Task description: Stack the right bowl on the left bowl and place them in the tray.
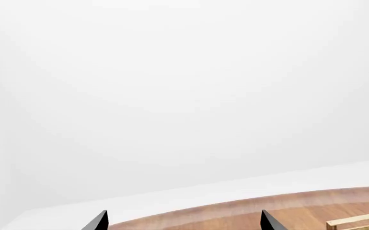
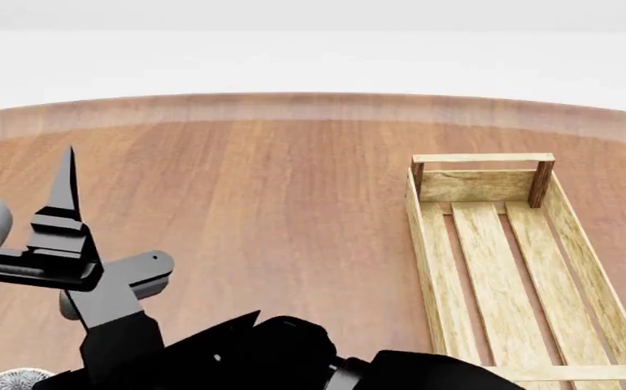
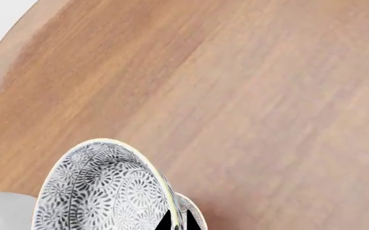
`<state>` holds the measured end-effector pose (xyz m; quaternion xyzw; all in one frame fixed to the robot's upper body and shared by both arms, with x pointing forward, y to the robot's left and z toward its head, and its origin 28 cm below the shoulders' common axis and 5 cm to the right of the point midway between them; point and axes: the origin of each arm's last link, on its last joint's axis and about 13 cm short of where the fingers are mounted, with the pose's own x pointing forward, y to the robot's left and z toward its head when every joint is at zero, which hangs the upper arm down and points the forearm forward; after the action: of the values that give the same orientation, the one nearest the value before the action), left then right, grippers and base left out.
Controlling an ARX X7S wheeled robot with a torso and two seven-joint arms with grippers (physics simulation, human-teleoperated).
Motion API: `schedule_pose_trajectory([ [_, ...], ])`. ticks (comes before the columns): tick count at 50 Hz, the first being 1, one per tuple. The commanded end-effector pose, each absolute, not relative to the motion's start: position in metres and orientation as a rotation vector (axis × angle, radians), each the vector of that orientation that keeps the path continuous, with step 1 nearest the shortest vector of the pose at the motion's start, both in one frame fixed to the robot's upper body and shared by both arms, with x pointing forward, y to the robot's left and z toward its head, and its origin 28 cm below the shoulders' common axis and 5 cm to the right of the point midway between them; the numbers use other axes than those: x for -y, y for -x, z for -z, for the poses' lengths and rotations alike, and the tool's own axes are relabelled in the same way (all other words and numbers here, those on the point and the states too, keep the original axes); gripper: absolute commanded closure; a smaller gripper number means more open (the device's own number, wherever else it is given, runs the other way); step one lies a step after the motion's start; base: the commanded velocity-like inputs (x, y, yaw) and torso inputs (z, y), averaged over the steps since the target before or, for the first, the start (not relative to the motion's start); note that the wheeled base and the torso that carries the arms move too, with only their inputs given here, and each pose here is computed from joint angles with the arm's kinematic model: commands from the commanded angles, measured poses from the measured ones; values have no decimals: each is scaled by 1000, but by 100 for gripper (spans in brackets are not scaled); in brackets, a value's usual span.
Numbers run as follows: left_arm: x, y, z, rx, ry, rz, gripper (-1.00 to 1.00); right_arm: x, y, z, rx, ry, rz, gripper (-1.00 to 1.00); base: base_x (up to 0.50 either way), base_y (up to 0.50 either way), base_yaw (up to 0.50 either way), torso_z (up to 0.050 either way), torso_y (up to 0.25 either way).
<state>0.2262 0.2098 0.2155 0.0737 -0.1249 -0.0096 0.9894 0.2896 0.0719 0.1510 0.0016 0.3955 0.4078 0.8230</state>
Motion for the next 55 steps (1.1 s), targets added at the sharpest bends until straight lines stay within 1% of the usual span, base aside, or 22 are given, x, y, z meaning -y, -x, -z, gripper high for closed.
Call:
schedule_pose_trajectory([
  [1,-212,-226,-218,251,-139,15,-100,-82,-276,-154,-842,-5,-974,100,0,0,0,0,0],
  [18,-212,-224,-214,243,-137,12,-100,-84,-267,-151,-833,27,-1028,100,0,0,0,0,0],
  [31,-213,-225,-214,243,-132,12,-100,-82,-270,-147,-841,24,-1020,100,0,0,0,0,1],
  [33,-213,-224,-214,255,-110,40,-100,-82,-270,-146,-842,26,-1019,100,0,0,0,0,0],
  [39,-214,-225,-214,247,-121,7,-100,-82,-268,-145,-844,31,-1025,100,0,0,0,0,0],
  [55,-213,-224,-213,247,-137,20,-100,-82,-271,-145,-825,29,-1017,100,0,0,0,0,-250],
])
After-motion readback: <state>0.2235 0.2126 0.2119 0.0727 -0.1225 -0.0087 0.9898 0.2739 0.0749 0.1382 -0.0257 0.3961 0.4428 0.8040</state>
